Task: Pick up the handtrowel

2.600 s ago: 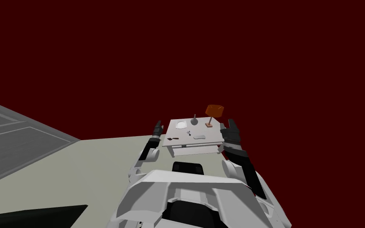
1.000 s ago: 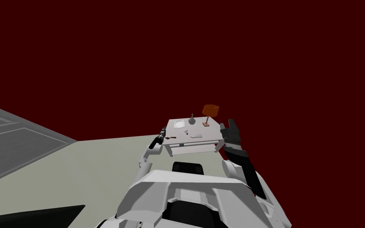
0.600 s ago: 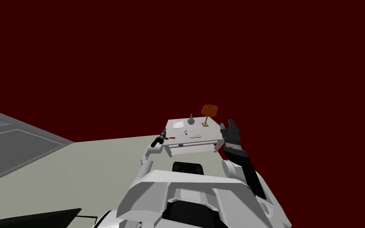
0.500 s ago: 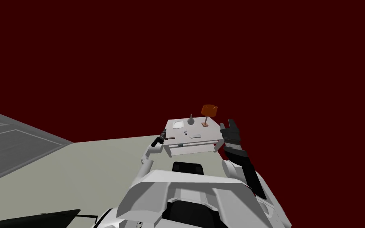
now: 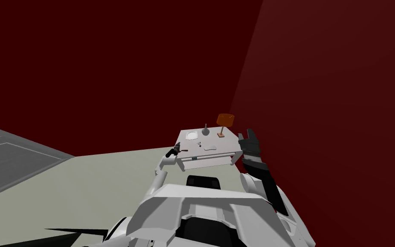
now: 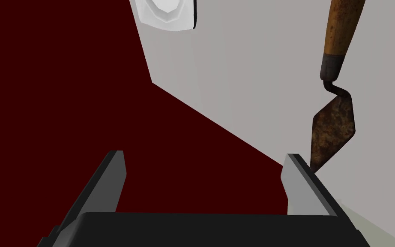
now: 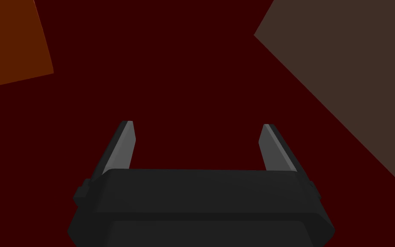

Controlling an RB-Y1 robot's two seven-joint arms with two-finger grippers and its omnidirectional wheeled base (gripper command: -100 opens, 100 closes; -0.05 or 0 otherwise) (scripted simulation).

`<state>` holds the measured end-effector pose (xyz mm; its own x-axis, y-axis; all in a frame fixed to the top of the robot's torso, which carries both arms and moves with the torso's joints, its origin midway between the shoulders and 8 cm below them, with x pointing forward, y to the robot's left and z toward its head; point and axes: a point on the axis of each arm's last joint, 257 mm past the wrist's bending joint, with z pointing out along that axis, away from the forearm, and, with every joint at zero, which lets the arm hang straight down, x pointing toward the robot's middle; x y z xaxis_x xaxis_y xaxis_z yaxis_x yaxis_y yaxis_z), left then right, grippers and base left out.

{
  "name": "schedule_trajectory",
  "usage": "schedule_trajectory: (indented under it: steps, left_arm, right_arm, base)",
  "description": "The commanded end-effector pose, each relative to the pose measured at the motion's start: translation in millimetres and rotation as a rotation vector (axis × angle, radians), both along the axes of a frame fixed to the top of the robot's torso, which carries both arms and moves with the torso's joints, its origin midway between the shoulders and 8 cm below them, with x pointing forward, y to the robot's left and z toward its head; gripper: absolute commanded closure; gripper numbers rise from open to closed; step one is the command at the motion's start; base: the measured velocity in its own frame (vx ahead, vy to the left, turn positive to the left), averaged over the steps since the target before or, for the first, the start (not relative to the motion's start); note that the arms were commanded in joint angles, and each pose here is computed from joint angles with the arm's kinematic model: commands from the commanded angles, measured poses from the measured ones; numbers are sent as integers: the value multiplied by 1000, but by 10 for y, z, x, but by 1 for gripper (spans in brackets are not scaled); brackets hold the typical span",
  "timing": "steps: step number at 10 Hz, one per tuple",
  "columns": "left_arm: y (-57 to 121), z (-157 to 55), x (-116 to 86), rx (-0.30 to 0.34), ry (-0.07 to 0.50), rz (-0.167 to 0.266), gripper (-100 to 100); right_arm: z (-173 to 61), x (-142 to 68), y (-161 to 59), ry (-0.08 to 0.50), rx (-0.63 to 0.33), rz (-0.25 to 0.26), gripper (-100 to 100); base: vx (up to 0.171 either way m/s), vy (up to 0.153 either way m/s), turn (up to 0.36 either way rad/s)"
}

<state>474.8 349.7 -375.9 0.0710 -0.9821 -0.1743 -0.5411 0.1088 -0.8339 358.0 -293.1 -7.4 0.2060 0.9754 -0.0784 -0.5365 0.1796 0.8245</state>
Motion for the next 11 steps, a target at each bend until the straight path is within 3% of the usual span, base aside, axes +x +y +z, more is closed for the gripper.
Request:
schedule_trajectory:
  steps: [1,2,3,7,11]
  left_arm:
    - [55,-207,-61,-9,65,16,-100]
    - [88,-346,-105,-14,107,27,-100]
    - [91,-365,-115,-14,111,28,-100]
    - [221,-818,-314,-31,260,70,-100]
    - [355,-1113,-515,-34,371,103,-100]
  right_arm:
    - [0,0,0,0,0,0,0]
    - [0,0,0,0,0,0,0]
    - [0,0,0,0,0,0,0]
    - [0,0,0,0,0,0,0]
    - [0,0,0,0,0,0,0]
  base:
    - [37,-33,-46]
    - [43,-40,-38]
    - [39,-25,-9]
    - [51,-30,-33]
    - [53,-30,-31]
